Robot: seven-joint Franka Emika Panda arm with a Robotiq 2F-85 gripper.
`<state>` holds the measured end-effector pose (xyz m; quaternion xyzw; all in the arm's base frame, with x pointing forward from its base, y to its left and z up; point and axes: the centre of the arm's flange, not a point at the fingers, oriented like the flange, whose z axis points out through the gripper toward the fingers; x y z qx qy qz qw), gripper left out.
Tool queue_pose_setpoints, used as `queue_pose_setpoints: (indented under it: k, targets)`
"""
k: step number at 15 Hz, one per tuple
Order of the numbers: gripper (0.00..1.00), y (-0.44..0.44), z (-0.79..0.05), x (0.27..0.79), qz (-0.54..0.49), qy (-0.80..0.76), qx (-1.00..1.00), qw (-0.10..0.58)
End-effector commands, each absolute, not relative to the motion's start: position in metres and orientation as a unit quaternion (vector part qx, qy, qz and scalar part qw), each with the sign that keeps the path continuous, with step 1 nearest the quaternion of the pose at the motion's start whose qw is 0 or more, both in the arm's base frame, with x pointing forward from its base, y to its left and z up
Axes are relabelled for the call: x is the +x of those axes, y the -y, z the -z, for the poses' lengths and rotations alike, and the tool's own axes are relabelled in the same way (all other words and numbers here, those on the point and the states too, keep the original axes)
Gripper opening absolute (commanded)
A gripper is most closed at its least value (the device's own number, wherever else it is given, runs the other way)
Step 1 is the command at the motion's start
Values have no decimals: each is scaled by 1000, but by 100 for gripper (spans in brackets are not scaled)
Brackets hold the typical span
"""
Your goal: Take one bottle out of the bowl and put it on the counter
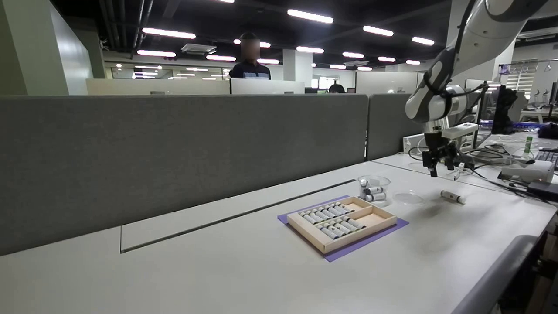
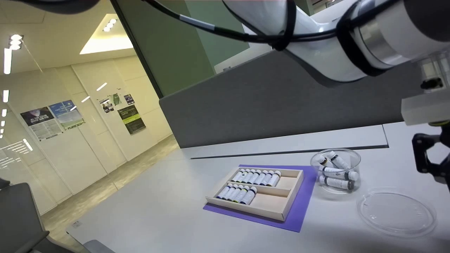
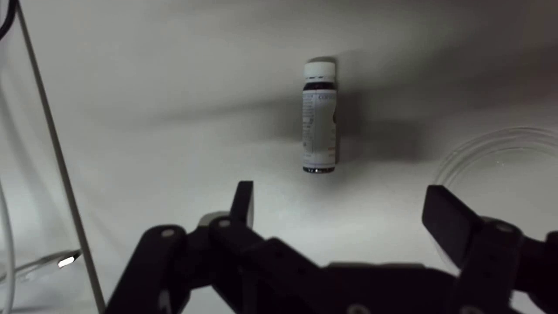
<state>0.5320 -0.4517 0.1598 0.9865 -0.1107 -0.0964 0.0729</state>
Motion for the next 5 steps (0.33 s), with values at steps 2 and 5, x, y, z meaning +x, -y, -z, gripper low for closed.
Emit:
queue_pose_setpoints:
  k: [2,5]
  targets:
    - [100,447,-188,538,77,102,988,88]
    - [100,440,-215,536,64,99,989,93]
